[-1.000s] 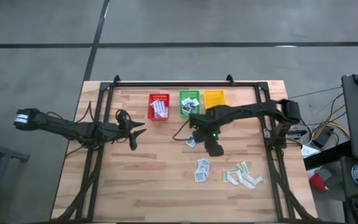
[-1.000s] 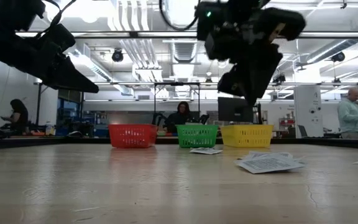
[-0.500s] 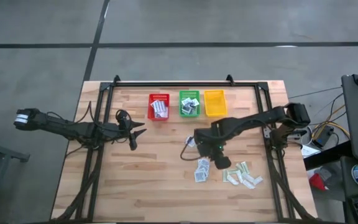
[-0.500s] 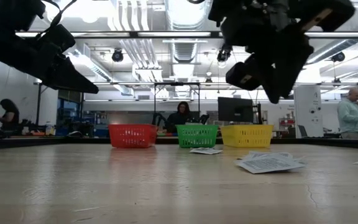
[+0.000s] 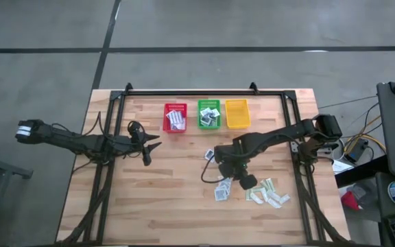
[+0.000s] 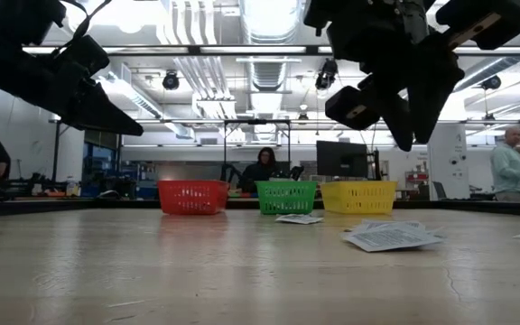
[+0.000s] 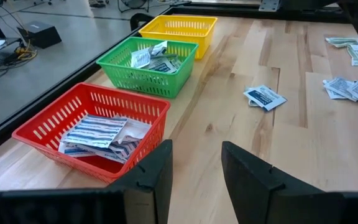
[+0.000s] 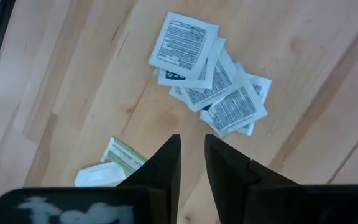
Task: Pick & Place First Aid Supplies
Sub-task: Put the green bandage into the yellow basket
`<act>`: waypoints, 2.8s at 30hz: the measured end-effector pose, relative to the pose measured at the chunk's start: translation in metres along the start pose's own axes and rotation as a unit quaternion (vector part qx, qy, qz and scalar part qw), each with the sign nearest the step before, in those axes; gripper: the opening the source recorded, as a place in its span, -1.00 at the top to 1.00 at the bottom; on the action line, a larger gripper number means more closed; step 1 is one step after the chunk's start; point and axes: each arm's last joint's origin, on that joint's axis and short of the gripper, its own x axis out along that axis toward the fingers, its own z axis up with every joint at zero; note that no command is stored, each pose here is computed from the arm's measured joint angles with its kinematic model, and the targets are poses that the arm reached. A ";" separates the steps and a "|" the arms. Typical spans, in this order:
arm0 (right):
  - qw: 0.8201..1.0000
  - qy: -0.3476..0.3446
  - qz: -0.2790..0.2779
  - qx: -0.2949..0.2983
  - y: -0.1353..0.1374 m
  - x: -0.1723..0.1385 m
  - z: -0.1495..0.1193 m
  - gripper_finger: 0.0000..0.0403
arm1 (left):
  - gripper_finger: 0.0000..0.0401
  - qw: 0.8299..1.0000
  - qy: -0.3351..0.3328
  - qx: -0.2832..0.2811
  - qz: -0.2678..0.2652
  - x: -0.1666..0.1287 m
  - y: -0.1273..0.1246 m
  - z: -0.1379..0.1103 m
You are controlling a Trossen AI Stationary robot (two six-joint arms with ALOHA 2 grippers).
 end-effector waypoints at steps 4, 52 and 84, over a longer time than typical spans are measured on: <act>1.000 -0.013 -0.009 0.001 -0.001 0.000 0.003 0.66 | 0.34 1.000 0.000 0.000 0.000 0.000 0.000 0.000; 0.997 0.036 -0.021 -0.067 -0.010 0.094 0.080 0.08 | 0.34 1.000 0.007 0.030 -0.005 0.001 -0.001 -0.001; 0.993 0.093 -0.036 -0.070 0.002 0.096 0.078 0.34 | 0.34 0.999 0.008 0.051 -0.006 0.001 -0.001 -0.002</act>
